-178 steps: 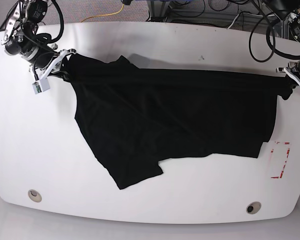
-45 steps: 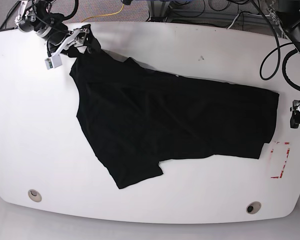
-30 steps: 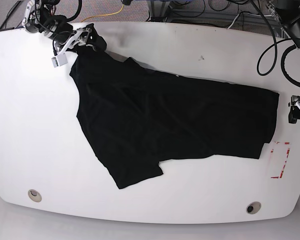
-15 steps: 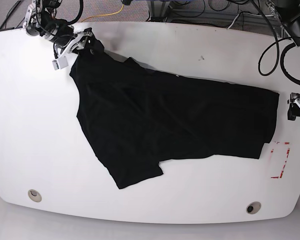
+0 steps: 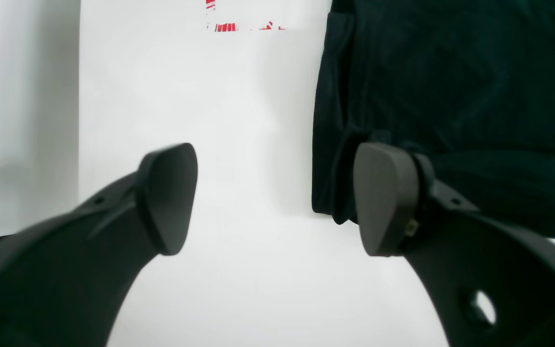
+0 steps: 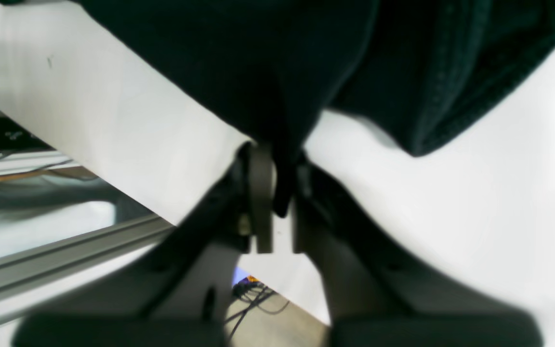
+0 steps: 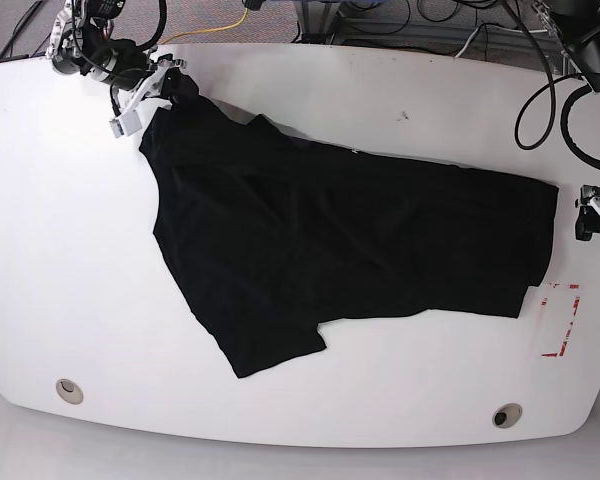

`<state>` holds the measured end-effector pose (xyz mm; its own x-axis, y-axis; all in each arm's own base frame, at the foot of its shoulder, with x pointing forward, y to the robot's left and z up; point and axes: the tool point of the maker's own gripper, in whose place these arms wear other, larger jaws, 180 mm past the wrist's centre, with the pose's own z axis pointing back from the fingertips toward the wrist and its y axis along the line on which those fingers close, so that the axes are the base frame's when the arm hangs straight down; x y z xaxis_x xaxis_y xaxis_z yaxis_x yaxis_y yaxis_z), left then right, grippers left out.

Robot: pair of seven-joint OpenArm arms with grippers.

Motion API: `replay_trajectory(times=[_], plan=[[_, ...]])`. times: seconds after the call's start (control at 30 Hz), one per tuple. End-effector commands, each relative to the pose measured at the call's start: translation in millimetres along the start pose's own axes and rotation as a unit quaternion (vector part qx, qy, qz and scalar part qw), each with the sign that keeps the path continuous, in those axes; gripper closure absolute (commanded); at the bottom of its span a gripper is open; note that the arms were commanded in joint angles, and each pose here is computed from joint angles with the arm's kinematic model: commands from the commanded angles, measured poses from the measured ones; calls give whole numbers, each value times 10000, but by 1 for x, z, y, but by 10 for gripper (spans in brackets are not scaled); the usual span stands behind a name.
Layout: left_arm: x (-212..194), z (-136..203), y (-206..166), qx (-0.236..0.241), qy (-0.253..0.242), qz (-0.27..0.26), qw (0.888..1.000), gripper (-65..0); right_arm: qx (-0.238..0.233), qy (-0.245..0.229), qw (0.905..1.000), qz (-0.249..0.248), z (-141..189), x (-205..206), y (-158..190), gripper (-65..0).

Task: Layout the t-shirt on the table in an organized manner, then fold the t-shirt properly
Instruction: 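Open both grippers and release the shirt edge, then move the open right gripper down onto the shirt corner near it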

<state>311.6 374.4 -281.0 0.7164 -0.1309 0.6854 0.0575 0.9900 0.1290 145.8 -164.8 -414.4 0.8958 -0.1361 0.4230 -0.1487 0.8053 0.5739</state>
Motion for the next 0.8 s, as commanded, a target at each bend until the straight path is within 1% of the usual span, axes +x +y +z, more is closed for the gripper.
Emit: replay_trajectory(times=[0.0,0.1,0.2,0.33,0.47,0.6,0.77], plan=[[18,8,7,94,-280,-83,9995,-478,200,-263,9992,211,6,20,11,-32],[18,8,7,94,-280,-83,9995,-478,335,-330,9982,380,14,31,18,-32],[18,8,7,90,-277,-89,9995,-478,580,-537,9955,518,22,46,29,-32],[17,7,7,78,-258,-79,9996,-478,976,-937,9886,658,32,77,42,-32],[17,7,6,73,-255,-84,9996,-478,1092,-1168,9834,856,35,101,47,-32],[15,4,1,14,-261,-36,9997,-478,1181,-1354,9808,762,29,122,41,-32],[15,3,-2,-20,-262,-27,9997,-478,1285,-1441,9792,624,21,142,33,-33]])
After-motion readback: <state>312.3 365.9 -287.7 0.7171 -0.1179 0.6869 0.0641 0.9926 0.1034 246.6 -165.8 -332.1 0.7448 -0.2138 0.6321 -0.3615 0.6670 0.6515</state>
